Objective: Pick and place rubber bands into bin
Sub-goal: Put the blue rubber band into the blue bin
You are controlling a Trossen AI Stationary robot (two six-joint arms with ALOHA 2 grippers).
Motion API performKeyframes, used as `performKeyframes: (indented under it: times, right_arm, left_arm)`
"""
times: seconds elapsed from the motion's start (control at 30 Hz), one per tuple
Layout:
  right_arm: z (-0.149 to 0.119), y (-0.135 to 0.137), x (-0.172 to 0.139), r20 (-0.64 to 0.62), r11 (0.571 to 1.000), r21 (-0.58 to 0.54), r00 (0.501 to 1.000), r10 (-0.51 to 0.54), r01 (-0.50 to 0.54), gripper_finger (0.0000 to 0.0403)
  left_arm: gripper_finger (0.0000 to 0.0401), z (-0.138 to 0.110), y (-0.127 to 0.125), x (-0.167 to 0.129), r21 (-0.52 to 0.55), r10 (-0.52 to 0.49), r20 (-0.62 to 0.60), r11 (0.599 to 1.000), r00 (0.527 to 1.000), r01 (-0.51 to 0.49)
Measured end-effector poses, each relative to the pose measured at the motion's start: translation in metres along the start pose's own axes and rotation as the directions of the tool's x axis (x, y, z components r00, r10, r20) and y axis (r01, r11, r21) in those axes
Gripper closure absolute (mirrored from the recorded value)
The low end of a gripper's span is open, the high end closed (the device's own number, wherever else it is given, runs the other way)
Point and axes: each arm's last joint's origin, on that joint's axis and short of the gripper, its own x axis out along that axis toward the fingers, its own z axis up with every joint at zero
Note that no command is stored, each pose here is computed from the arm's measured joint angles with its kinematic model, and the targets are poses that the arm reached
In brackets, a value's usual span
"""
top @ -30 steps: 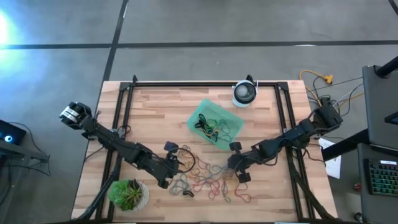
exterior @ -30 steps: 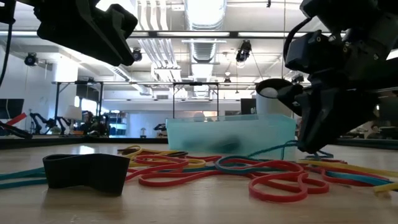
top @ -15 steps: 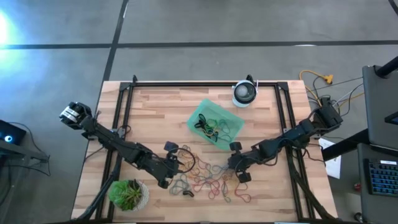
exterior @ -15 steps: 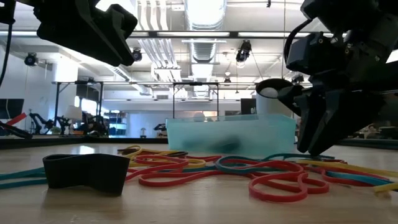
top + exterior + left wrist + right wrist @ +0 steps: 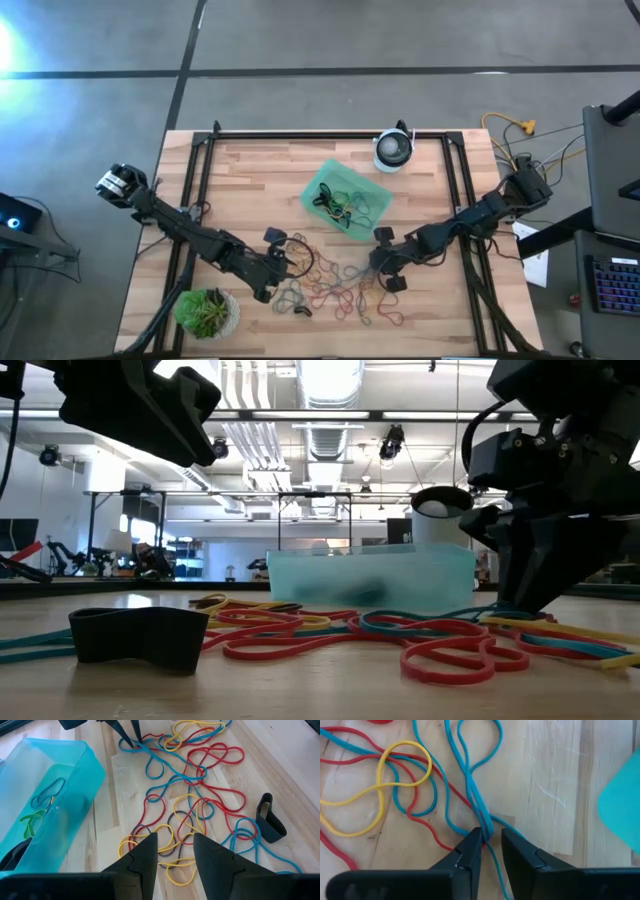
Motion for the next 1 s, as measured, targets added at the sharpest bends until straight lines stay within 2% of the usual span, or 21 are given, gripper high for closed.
performKeyframes:
  times: [0.33, 0.57, 0.83, 1.0]
  right_arm:
    - [0.004, 0.0, -0.008, 0.044, 0.999, -0.042, 0.999, 0.012, -0.01, 0.0318]
    - [0.005, -0.001, -0.018, 0.07, 0.999, -0.044, 0.997, 0.017, -0.014, 0.0328]
    - [-0.005, -0.003, -0.014, 0.041, 1.0, -0.026, 0.999, 0.009, -0.008, 0.0334]
    - [-0.008, -0.004, -0.009, 0.065, 0.999, -0.031, 0.998, -0.014, 0.016, 0.033]
  left_arm:
    - [0.029, 0.0, 0.0, 0.0, 0.0, 0.0, -0.002, 1.0, 1.0, 0.0]
    - [0.029, 0.0, 0.0, 0.0, -0.001, 0.0, -0.004, 1.0, 1.0, 0.0]
    - [0.029, -0.001, 0.0, 0.0, 0.0, 0.0, -0.005, 1.0, 1.0, 0.0]
    - [0.029, -0.001, 0.0, 0.0, 0.0, 0.0, -0.004, 1.0, 1.0, 0.0]
